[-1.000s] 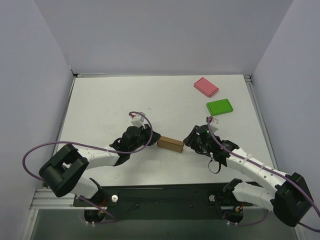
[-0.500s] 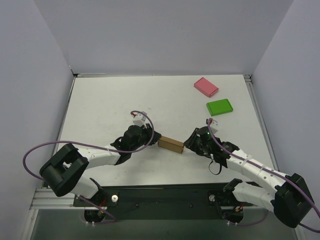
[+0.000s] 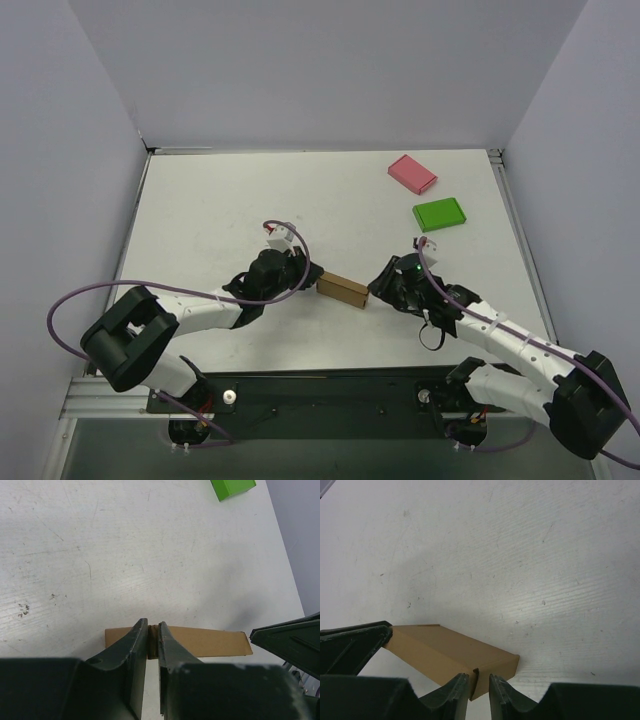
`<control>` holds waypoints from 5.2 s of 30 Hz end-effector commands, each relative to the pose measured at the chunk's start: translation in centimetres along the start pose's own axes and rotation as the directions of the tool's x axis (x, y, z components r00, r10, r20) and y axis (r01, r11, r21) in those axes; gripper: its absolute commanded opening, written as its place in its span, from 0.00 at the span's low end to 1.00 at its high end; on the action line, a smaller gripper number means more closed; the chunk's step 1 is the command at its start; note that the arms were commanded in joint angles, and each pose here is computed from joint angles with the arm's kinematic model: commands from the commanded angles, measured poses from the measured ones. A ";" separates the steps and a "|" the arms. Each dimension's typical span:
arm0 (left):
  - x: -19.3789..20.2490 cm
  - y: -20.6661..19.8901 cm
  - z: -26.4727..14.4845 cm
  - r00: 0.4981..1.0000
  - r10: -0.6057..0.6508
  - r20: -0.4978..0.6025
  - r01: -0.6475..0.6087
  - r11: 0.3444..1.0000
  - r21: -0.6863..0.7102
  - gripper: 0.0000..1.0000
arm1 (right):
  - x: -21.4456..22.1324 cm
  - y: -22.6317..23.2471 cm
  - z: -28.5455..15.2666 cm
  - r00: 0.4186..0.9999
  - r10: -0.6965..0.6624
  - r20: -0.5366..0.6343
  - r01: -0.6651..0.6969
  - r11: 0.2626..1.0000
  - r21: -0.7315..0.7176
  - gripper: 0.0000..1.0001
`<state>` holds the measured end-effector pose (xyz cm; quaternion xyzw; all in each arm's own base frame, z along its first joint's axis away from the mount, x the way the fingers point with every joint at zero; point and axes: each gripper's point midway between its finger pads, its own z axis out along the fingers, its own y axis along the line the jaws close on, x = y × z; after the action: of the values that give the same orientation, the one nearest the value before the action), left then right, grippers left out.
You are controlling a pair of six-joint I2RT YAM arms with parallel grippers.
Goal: Fold the paper box
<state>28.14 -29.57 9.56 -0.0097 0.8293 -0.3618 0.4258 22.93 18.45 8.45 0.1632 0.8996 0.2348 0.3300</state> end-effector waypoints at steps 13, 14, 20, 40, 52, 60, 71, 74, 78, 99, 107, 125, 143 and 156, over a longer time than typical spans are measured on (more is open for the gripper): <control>4.7 3.5 -0.5 0.985 0.048 -0.168 -0.069 0.990 -0.120 0.13 | 1.5 -0.6 -0.7 1.000 -0.010 -0.028 0.010 1.000 -0.010 0.20; 4.8 3.4 -0.5 0.984 0.047 -0.169 -0.068 0.991 -0.119 0.13 | 1.6 -0.6 -0.6 1.000 -0.012 -0.029 0.011 1.000 -0.011 0.19; 4.7 3.3 -0.5 0.985 0.051 -0.167 -0.072 0.990 -0.121 0.13 | 1.0 -0.2 -1.2 1.000 -0.020 -0.003 0.020 1.000 -0.007 0.19; 4.8 3.3 -0.5 0.984 0.054 -0.171 -0.075 0.990 -0.121 0.12 | 0.4 2.4 -1.6 1.000 -0.020 0.023 0.021 0.997 -0.074 0.19; 4.9 3.3 -0.5 0.983 0.056 -0.175 -0.079 0.989 -0.125 0.12 | 1.5 1.8 -1.5 0.999 -0.046 0.008 0.046 0.998 -0.051 0.18; 5.1 3.1 -0.3 0.982 0.063 -0.180 -0.086 0.989 -0.123 0.09 | 1.7 2.2 -2.1 0.997 -0.079 0.023 0.080 0.995 -0.053 0.24; 5.2 2.9 0.0 0.980 0.069 -0.185 -0.091 0.989 -0.118 0.09 | 0.5 2.9 -3.6 0.993 -0.093 0.076 0.097 0.993 -0.062 0.26; 5.2 2.9 0.0 0.980 0.068 -0.185 -0.091 0.989 -0.118 0.09 | 0.6 3.2 -3.7 0.993 -0.092 0.075 0.098 0.993 -0.073 0.24; 5.2 3.0 0.0 0.980 0.069 -0.188 -0.093 0.988 -0.122 0.09 | 1.4 3.5 -3.3 0.994 -0.093 0.050 0.097 0.991 -0.087 0.19; 5.3 3.1 -0.1 0.980 0.070 -0.188 -0.095 0.987 -0.127 0.09 | 4.2 1.6 -1.5 0.996 -0.082 -0.026 0.081 0.996 -0.037 0.11; 5.6 3.4 -0.2 0.979 0.070 -0.189 -0.095 0.988 -0.125 0.09 | 6.7 -2.5 -0.5 0.995 -0.068 -0.079 0.073 0.996 0.059 0.09; 6.4 3.9 -0.2 0.979 0.070 -0.191 -0.095 0.987 -0.129 0.09 | 9.9 -10.1 -1.0 0.994 -0.019 -0.107 0.041 0.977 0.211 0.08; 4.6 1.0 -2.0 0.984 0.169 -0.060 -0.166 0.985 0.048 0.24 | 7.2 -1.2 -2.4 0.993 -0.112 -0.047 0.111 0.993 -0.039 0.18; -2.6 -3.2 -6.3 0.955 0.294 0.039 -0.296 0.954 0.053 0.63 | 4.4 4.9 -5.7 0.893 -0.447 0.041 0.445 0.868 -0.222 0.66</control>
<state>23.94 -28.44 12.76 0.1028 0.8045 -0.3480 0.4703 16.49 23.34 11.72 -0.0177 0.8824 0.2913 0.3689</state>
